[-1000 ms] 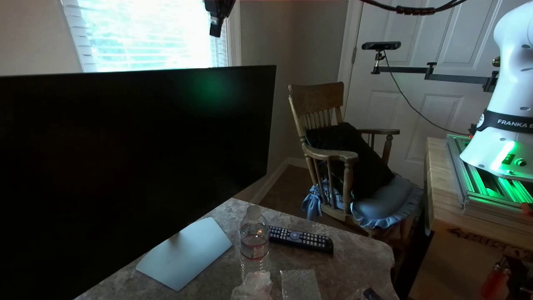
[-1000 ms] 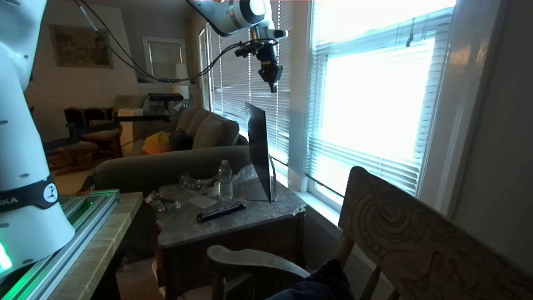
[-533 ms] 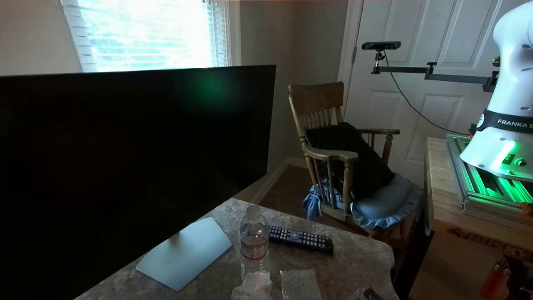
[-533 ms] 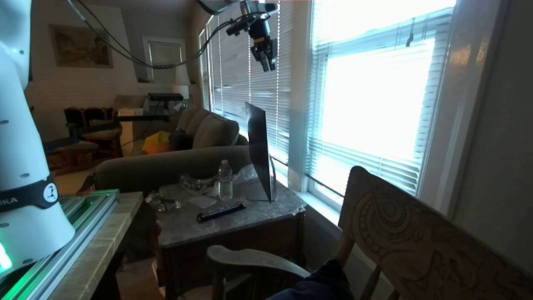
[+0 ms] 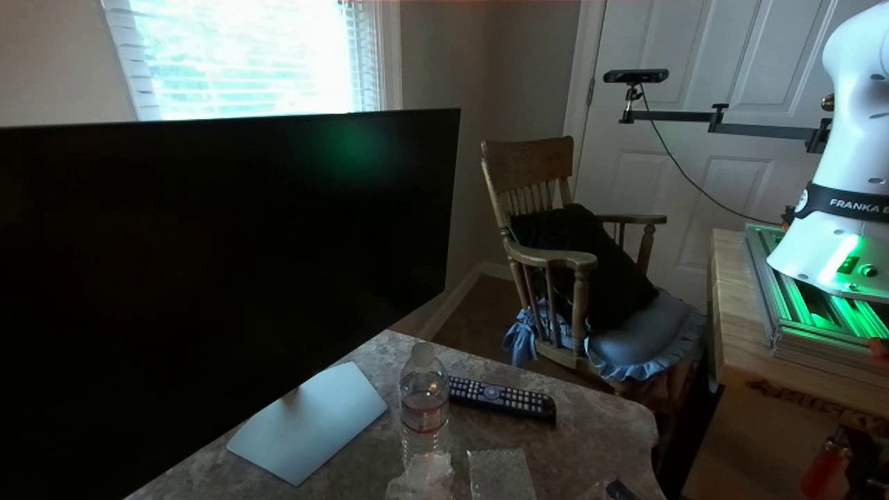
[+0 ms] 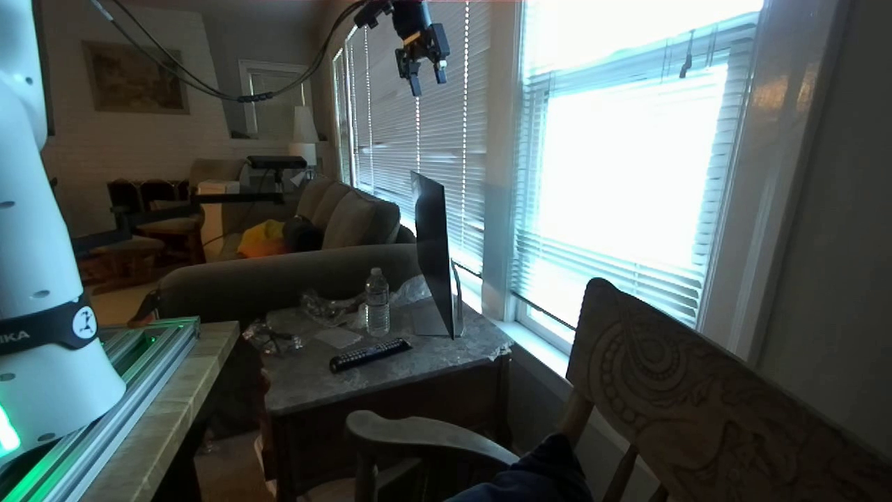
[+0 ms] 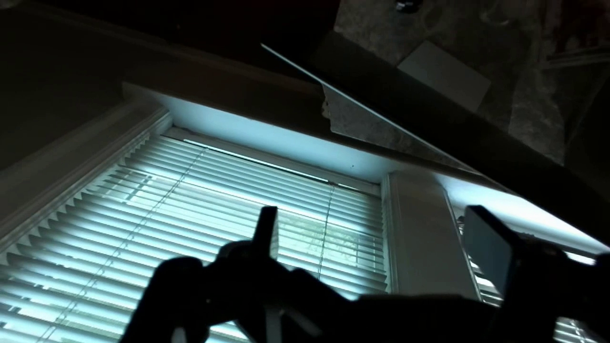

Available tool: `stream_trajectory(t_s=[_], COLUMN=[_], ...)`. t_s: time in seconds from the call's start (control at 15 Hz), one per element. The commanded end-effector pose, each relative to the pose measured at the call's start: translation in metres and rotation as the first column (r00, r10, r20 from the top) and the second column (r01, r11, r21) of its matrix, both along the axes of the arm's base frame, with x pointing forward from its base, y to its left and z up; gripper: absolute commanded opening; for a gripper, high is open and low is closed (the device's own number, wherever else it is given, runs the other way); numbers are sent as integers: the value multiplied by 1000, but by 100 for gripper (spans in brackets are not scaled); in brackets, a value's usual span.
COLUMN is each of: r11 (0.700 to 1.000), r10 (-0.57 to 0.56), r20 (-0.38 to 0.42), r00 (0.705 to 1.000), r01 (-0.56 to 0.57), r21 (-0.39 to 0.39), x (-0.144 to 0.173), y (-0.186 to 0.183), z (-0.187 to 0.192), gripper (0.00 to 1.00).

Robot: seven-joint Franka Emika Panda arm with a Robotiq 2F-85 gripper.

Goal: Move the television forwards.

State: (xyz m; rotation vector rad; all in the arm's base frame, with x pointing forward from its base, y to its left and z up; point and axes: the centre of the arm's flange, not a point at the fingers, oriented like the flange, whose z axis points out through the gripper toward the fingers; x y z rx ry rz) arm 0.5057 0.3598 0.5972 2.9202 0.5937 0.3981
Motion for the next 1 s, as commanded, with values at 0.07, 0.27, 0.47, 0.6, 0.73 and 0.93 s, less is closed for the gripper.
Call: stream_trajectory(t_s=[0.07, 0.27, 0.47, 0.6, 0.73, 0.93], r11=[1000, 999, 1000, 1000, 1000, 1000], r10=[17, -1, -8, -9, -8, -8], r20=[-101, -80, -74, -74, -74, -74], r00=[995, 997, 997, 997, 997, 997], r01=[-18, 5, 9, 10, 10, 10], r21=[-3, 50, 16, 19, 19, 19], x=[-21, -25, -20, -20, -20, -20], y=[-6, -11, -8, -9, -9, -9], z=[17, 23, 19, 20, 20, 20], gripper=[100, 100, 100, 100, 100, 100])
